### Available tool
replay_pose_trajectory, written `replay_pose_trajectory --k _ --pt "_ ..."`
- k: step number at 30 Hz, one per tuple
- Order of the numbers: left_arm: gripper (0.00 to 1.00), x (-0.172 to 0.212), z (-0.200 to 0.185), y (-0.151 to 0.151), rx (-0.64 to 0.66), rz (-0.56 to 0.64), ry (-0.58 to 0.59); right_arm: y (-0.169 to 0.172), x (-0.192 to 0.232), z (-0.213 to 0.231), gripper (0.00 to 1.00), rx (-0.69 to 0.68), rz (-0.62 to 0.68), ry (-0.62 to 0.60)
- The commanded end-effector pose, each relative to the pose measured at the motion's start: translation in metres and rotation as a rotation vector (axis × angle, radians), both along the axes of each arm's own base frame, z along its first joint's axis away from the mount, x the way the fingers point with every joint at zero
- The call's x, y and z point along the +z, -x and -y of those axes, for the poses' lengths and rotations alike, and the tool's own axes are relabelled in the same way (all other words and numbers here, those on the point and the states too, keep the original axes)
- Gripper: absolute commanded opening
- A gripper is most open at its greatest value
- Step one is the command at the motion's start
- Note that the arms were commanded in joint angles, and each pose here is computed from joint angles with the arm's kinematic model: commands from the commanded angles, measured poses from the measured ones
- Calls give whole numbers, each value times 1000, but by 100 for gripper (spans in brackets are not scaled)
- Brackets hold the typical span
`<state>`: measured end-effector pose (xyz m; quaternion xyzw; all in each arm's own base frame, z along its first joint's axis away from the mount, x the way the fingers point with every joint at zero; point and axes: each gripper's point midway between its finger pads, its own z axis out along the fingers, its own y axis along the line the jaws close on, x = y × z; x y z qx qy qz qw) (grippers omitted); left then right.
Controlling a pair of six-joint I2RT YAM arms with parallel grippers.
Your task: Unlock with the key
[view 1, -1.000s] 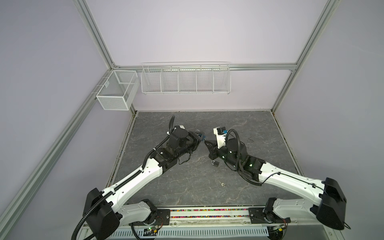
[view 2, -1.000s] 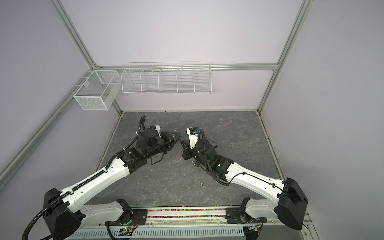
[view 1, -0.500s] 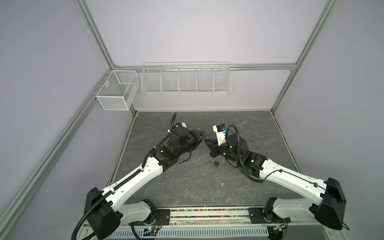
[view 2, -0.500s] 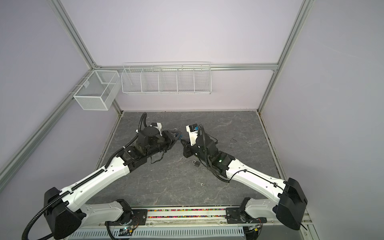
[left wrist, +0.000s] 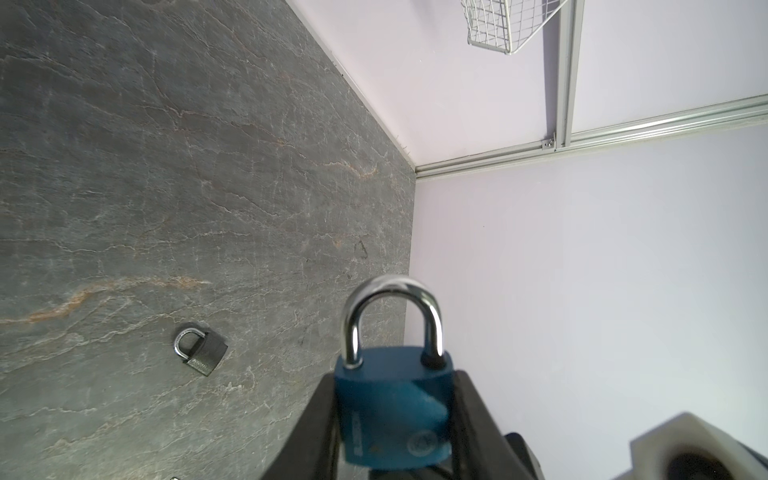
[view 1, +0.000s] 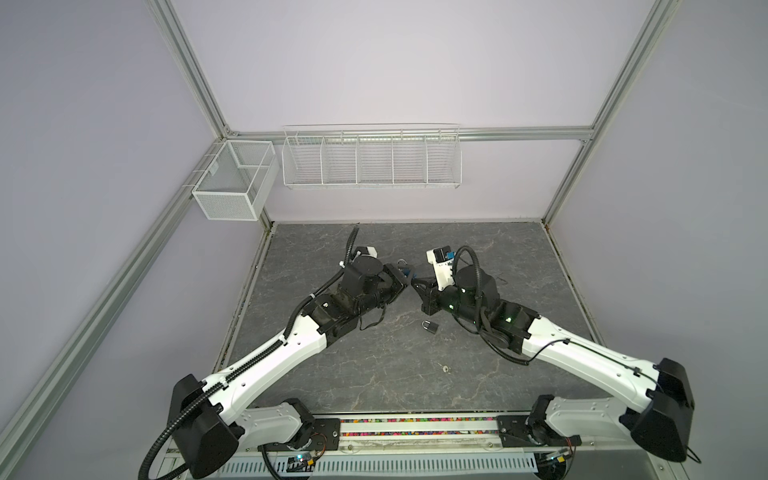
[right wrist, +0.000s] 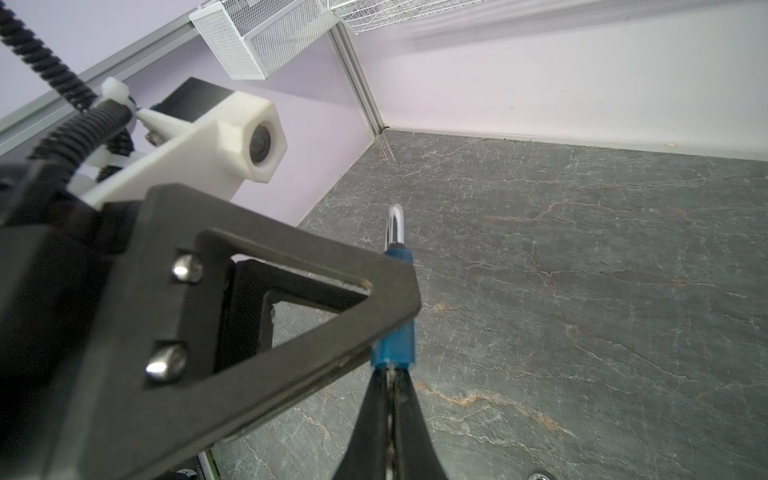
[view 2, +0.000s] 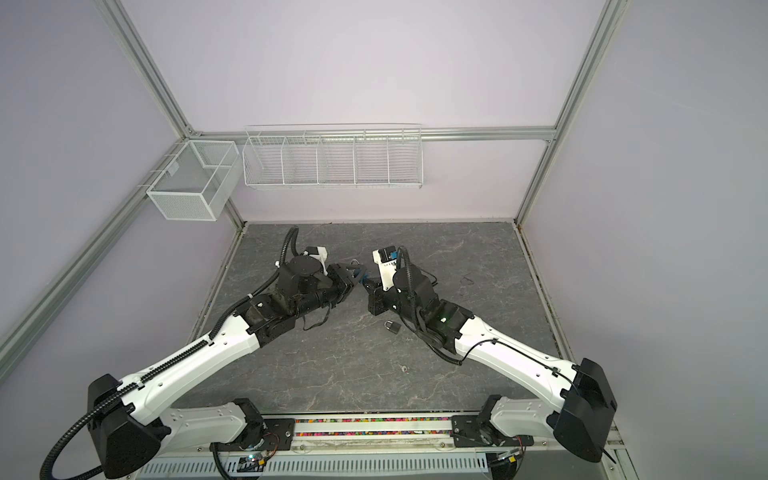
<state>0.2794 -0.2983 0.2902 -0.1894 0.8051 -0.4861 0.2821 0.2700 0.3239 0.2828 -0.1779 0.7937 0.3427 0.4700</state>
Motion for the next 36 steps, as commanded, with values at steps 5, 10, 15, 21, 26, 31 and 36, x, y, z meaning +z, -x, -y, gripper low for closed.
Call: replay_pose_trajectory --k 5,10,15,21,26,31,36 --pt "3 5 -6 6 19 30 -23 -8 32 12 16 -64 48 -70" --pt "3 8 -6 1 32 42 -23 -5 26 12 19 -56 31 -59" --pt "3 10 -7 -3 44 44 -18 -2 23 13 20 -44 19 -66" --pt "3 11 -11 -5 61 46 -13 3 20 12 20 -27 1 -70" --pt "3 12 -11 -8 70 46 -11 8 18 9 19 -9 -12 -75" --pt "3 14 -11 -9 74 44 -1 9 17 9 14 -9 -13 -69" --pt "3 13 -12 -9 82 41 2 8 16 8 10 -5 -10 -65"
